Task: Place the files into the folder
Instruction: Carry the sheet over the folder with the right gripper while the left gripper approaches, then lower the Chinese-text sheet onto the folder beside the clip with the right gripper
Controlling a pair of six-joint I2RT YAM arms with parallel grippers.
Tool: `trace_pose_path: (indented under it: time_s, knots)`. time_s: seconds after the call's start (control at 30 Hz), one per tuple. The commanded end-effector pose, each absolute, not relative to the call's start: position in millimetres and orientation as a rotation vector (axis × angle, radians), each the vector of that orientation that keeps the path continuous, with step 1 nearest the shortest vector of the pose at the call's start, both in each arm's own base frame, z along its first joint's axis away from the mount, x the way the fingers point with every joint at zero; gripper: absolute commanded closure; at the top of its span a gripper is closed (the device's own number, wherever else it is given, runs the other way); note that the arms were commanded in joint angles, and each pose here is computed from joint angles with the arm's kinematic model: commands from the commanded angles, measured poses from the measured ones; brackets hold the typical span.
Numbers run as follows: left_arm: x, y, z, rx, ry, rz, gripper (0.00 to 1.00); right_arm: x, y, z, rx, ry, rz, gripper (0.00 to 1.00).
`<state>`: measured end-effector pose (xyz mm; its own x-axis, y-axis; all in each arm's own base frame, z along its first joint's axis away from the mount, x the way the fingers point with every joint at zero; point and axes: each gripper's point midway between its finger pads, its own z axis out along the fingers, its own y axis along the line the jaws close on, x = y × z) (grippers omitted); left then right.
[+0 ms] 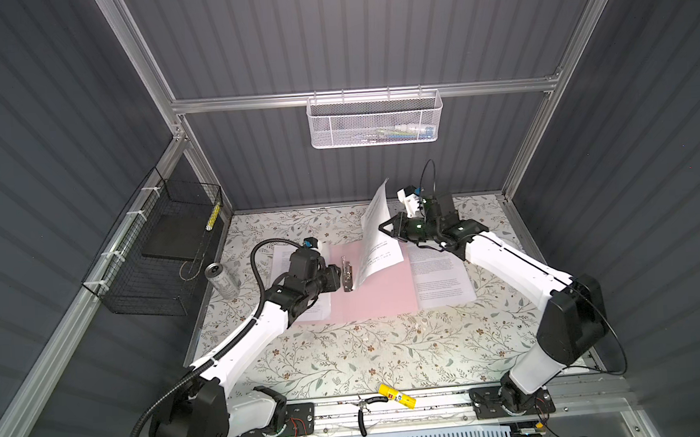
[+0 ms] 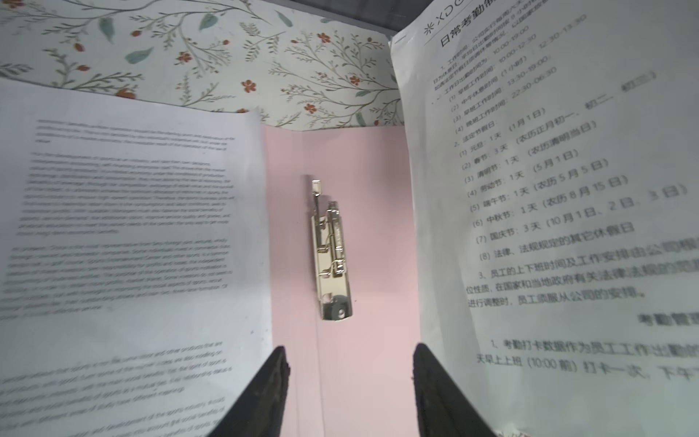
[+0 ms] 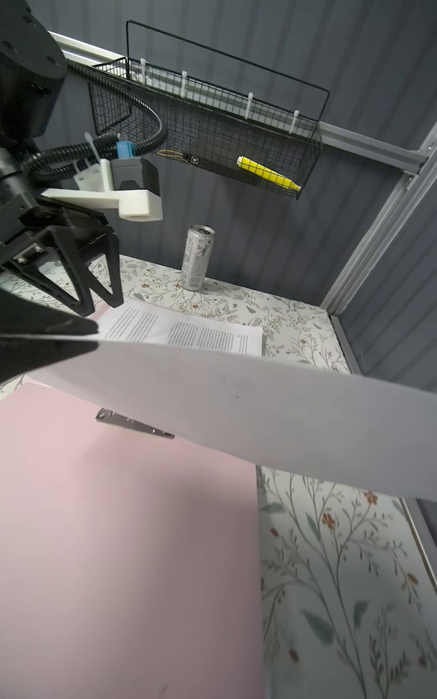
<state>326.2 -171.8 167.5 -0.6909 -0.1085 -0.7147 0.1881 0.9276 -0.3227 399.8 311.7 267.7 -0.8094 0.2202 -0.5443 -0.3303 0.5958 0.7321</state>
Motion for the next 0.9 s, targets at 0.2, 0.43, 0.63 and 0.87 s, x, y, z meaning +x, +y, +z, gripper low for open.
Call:
trace_pose_path:
  time_s: [0.2, 0.43, 0.63, 0.87]
  knots:
    - [319.8, -126.0, 167.7, -0.085, 2.238, -0.334, 0.49, 431.2, 302.3, 231.1, 0.117, 2.167, 1.106, 1.0]
    - [322.9, -135.5, 155.6, -0.053, 2.275, -0.382, 0.39, 417.0, 273.6, 138.6, 0.336, 2.326, 1.154, 1.0]
    - [324.9, -142.7, 152.0, -0.045, 2.282, -0.424, 0.39, 391.2, 263.9, 108.4, 0.338, 2.4, 1.175, 1.0]
    - [325.9, -144.8, 150.7, -0.038, 2.288, -0.43, 0.4, 373.2, 256.6, 89.1, 0.338, 2.442, 1.168, 1.0]
